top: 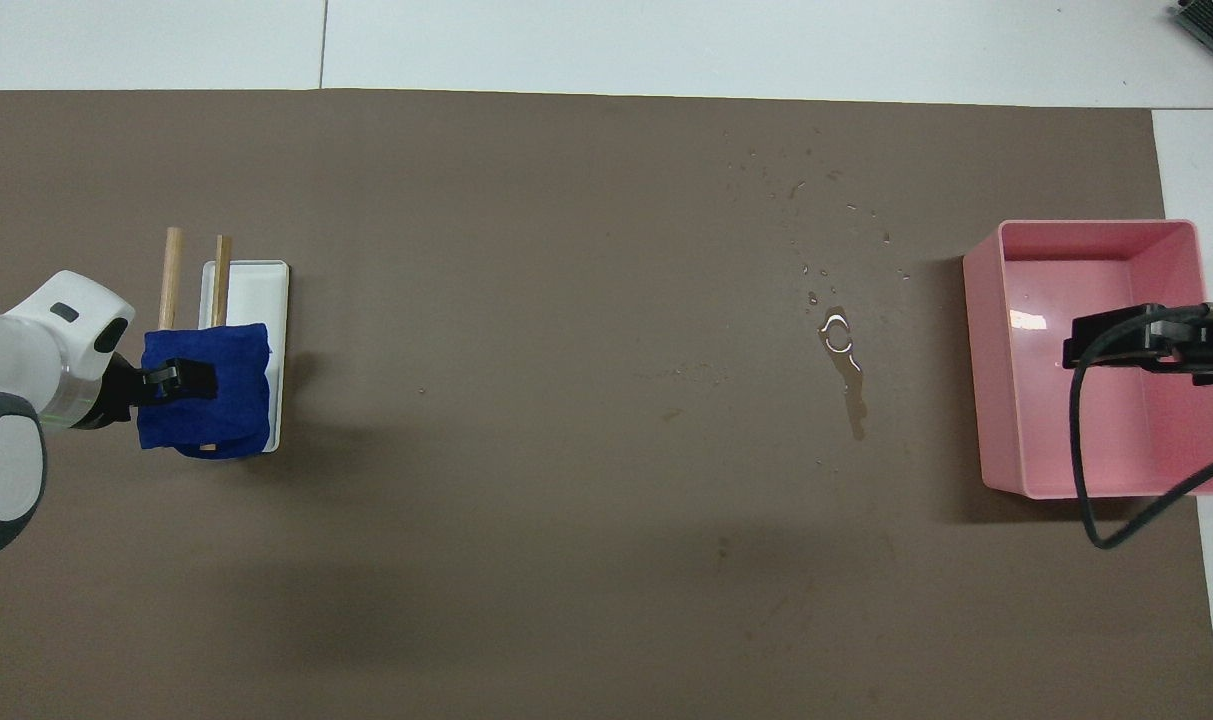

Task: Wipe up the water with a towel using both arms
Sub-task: 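Reach the left gripper to the blue cloth on the white tray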

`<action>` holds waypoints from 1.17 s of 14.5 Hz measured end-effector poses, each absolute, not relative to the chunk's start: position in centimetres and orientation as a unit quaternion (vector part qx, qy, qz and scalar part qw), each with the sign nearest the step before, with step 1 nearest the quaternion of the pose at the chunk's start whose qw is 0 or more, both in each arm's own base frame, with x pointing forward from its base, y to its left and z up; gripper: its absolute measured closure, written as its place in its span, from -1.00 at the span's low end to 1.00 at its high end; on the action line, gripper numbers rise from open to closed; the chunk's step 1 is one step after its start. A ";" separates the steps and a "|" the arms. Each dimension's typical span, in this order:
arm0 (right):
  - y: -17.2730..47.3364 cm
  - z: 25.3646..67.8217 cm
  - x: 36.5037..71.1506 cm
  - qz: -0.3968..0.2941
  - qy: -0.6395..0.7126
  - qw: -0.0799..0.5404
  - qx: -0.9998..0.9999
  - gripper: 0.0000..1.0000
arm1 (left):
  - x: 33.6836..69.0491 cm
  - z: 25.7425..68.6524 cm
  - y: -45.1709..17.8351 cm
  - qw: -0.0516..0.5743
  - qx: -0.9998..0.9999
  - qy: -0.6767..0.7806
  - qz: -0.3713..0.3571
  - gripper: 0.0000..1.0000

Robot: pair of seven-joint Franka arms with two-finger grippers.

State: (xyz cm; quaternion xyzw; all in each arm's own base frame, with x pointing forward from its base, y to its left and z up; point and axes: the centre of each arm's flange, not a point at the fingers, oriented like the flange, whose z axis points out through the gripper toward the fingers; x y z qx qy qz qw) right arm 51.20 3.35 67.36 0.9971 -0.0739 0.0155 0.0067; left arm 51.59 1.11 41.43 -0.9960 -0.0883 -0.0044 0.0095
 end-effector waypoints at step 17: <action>3.3 67.4 51.2 0.016 -0.074 0.007 0.997 -1.00 | 52.8 41.8 0.9 0.025 -0.994 -0.106 0.032 0.46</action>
